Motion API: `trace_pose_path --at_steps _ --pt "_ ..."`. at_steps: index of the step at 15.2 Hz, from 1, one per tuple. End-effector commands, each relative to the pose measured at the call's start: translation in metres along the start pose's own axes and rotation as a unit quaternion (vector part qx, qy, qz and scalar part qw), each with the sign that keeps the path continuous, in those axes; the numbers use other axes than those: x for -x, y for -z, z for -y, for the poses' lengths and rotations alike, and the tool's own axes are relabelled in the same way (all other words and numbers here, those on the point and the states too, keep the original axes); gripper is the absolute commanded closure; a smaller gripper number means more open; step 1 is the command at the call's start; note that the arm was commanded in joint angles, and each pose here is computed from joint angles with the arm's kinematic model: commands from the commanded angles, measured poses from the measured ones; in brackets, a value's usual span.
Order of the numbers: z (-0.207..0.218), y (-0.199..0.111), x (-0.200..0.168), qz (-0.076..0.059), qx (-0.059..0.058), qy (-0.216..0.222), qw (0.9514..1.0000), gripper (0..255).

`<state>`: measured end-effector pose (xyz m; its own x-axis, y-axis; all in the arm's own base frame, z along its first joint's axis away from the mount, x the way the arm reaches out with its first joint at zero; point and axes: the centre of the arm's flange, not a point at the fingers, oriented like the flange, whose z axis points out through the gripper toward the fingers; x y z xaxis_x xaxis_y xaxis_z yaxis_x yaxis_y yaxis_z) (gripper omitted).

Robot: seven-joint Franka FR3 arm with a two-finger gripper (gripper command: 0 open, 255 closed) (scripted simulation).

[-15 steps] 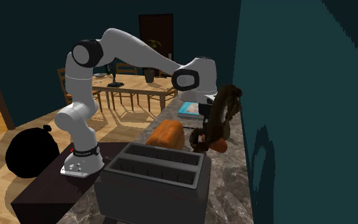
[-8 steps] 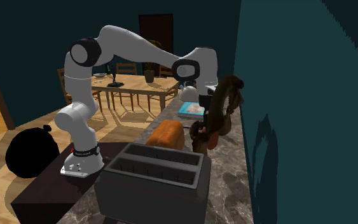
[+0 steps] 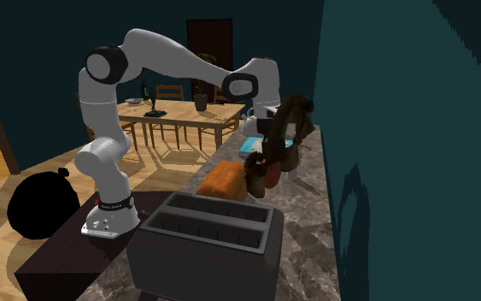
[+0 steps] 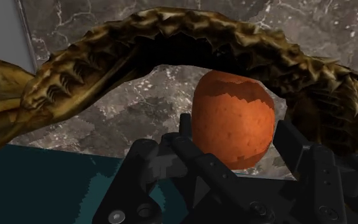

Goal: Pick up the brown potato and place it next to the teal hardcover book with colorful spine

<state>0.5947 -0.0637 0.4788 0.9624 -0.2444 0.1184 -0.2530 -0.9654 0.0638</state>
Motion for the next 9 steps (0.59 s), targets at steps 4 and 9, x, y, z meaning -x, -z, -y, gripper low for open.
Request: trace_pose_path --at_steps 4,9 --pt "0.052 0.01 0.041 -0.002 0.0 0.0 1.0 255" --pt "0.102 0.019 0.083 -0.002 0.0 0.0 1.0 255"
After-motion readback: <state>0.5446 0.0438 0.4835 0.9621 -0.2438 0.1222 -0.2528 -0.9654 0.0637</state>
